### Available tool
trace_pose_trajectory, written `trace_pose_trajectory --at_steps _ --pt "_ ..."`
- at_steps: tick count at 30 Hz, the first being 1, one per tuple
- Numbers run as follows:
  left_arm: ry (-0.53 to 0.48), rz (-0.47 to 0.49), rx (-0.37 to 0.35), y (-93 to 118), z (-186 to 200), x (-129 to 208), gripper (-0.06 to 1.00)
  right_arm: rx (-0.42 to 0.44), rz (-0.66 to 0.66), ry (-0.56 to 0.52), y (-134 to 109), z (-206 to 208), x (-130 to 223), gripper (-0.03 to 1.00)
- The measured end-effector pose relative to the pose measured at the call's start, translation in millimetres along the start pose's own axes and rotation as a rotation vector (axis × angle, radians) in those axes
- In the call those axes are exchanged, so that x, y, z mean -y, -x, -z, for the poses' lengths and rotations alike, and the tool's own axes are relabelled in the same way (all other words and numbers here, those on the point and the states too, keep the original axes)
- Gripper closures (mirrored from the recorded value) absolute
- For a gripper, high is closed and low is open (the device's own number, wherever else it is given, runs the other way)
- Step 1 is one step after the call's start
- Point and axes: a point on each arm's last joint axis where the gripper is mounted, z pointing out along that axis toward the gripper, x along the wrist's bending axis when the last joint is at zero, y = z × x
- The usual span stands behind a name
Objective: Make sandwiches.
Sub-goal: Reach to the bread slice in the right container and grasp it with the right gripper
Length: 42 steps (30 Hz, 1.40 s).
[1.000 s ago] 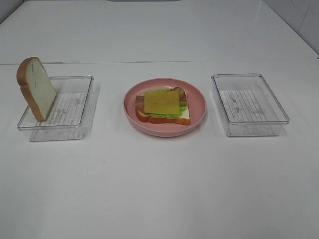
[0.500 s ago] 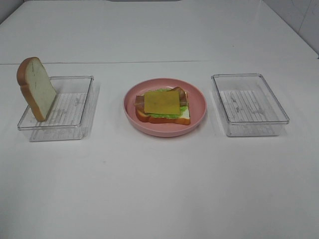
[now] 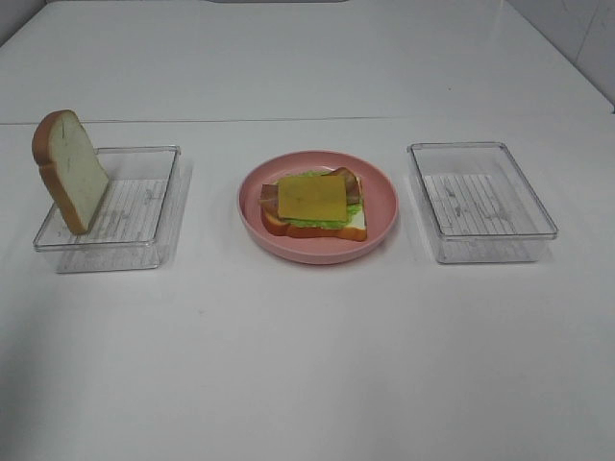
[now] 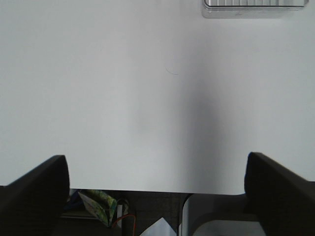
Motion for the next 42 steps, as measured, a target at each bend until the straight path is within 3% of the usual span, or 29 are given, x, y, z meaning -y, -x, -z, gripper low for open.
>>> trace_pose_trajectory --at_steps 5,15,17,21,23,28,33,38,42 --pt "-0.059 -0.006 -0.015 -1.4 -18.2 -41.7 0.06 0.000 0.000 0.000 0.0 0.0 0.0 -0.01" --pt "-0.039 -0.006 -0.015 -1.4 -29.5 -101.5 0.06 0.000 0.000 0.000 0.0 0.0 0.0 -0.01" --pt "-0.024 -0.003 -0.008 -0.8 -37.0 -128.6 0.06 0.000 0.000 0.000 0.0 0.0 0.0 -0.01" --pt "-0.025 -0.002 -0.006 -0.5 -44.7 -141.9 0.06 0.000 0.000 0.000 0.0 0.0 0.0 -0.01" --pt "-0.017 -0.012 0.000 0.0 -60.3 -169.5 0.06 0.000 0.000 0.000 0.0 0.0 0.0 -0.01" --pt "-0.027 -0.011 0.034 3.1 -83.6 -192.8 0.06 0.000 0.000 0.000 0.0 0.0 0.0 -0.01" --pt "-0.065 -0.014 0.082 14.2 -119.3 -211.1 0.06 0.000 0.000 0.000 0.0 0.0 0.0 -0.01" --pt "-0.124 -0.049 0.104 45.5 -165.7 -223.4 0.06 0.000 0.000 0.000 0.0 0.0 0.0 -0.01" --pt "-0.137 -0.070 0.111 56.5 -182.4 -228.2 0.06 0.000 0.000 0.000 0.0 0.0 0.0 -0.01"
